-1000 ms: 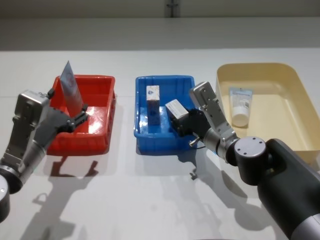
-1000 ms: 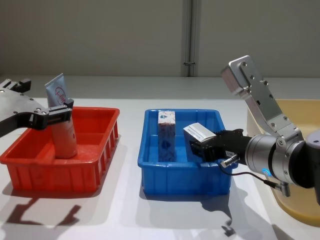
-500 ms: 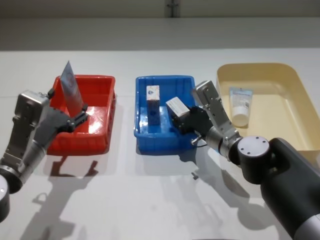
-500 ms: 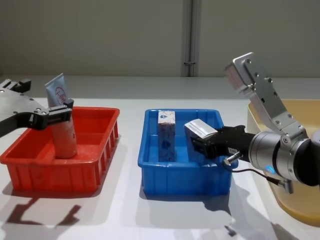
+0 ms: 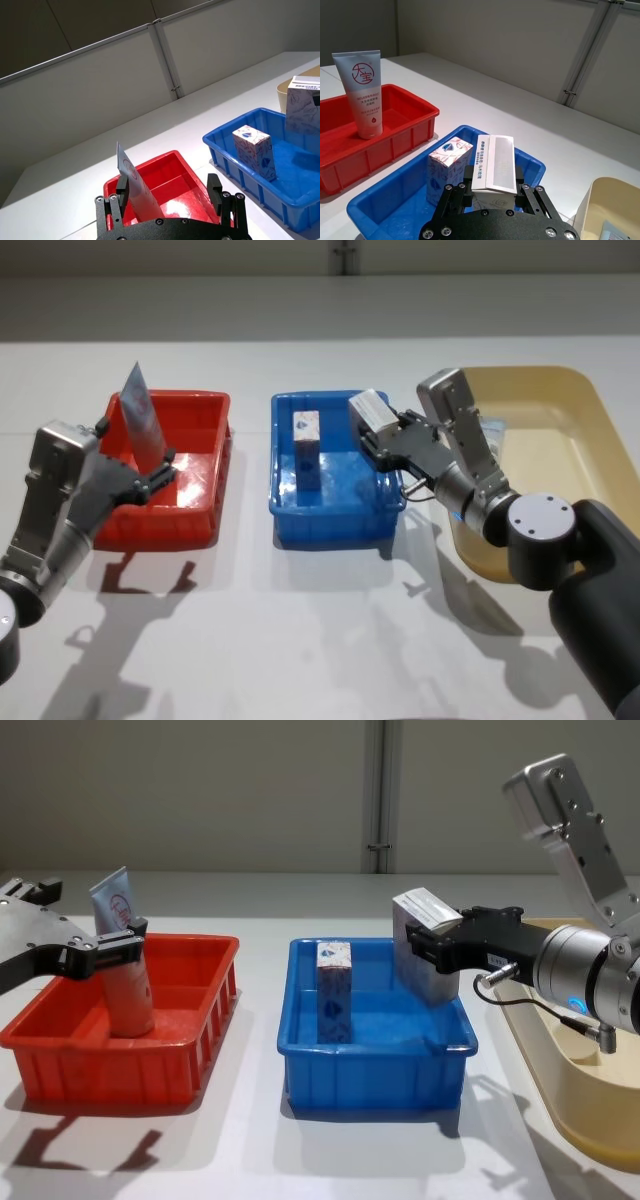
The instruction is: Bimanual collaborative sorting of washing and personal care products
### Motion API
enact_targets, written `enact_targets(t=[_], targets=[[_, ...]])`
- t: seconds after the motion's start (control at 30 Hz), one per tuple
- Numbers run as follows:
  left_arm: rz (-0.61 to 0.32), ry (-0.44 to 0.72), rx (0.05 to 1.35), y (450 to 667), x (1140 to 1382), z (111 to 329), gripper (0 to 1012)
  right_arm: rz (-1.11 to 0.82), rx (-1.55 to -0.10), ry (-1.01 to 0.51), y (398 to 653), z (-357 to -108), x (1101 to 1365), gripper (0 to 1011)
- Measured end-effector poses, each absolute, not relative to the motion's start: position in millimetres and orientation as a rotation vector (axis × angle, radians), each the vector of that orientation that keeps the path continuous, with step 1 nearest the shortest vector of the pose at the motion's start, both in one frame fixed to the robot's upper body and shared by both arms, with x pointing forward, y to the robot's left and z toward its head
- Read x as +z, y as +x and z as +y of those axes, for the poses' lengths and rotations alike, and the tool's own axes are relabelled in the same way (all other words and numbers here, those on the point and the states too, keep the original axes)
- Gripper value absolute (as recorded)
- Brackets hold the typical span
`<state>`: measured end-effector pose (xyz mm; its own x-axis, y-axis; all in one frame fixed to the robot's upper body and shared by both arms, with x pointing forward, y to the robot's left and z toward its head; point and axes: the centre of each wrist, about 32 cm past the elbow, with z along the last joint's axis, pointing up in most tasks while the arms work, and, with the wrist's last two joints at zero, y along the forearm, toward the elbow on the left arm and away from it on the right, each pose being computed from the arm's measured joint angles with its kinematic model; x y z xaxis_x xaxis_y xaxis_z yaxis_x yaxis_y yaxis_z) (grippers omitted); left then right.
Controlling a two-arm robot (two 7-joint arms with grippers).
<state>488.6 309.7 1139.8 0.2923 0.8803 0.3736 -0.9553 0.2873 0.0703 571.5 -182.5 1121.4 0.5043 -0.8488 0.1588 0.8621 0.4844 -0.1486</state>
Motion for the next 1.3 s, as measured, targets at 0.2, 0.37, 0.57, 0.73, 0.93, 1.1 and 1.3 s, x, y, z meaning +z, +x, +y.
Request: enact_targets(t=[0.2, 0.37, 0.57, 0.73, 0.93, 1.1, 1.3], targets=[[-0.285, 0.304, 1.248, 489, 1140, 310, 1001, -0.088, -1.068, -0.156, 570, -189, 1138, 443], [-0.285, 0.304, 1.248, 489, 1140, 310, 1001, -0.094, -1.109, -0.124, 565, -198, 1148, 443], [-0.285, 0.304, 1.248, 489, 1140, 310, 1001, -0.097, -1.148, -0.109, 558, -207, 1154, 443], [-0.285, 0.304, 1.248, 489, 1140, 310, 1001, -0.095, -1.2, -0.102, 550, -217, 1157, 443], [-0.285, 0.304, 1.248, 489, 1140, 310, 1001, -0.09, -1.265, -0.105, 544, -230, 1158, 443], [-0.285, 0.304, 1.248, 489, 1140, 310, 1001, -0.089, -1.31, -0.112, 542, -239, 1157, 443], [-0.285, 0.305, 1.248, 489, 1140, 310, 1001, -0.089, -1.357, -0.13, 542, -248, 1154, 443]])
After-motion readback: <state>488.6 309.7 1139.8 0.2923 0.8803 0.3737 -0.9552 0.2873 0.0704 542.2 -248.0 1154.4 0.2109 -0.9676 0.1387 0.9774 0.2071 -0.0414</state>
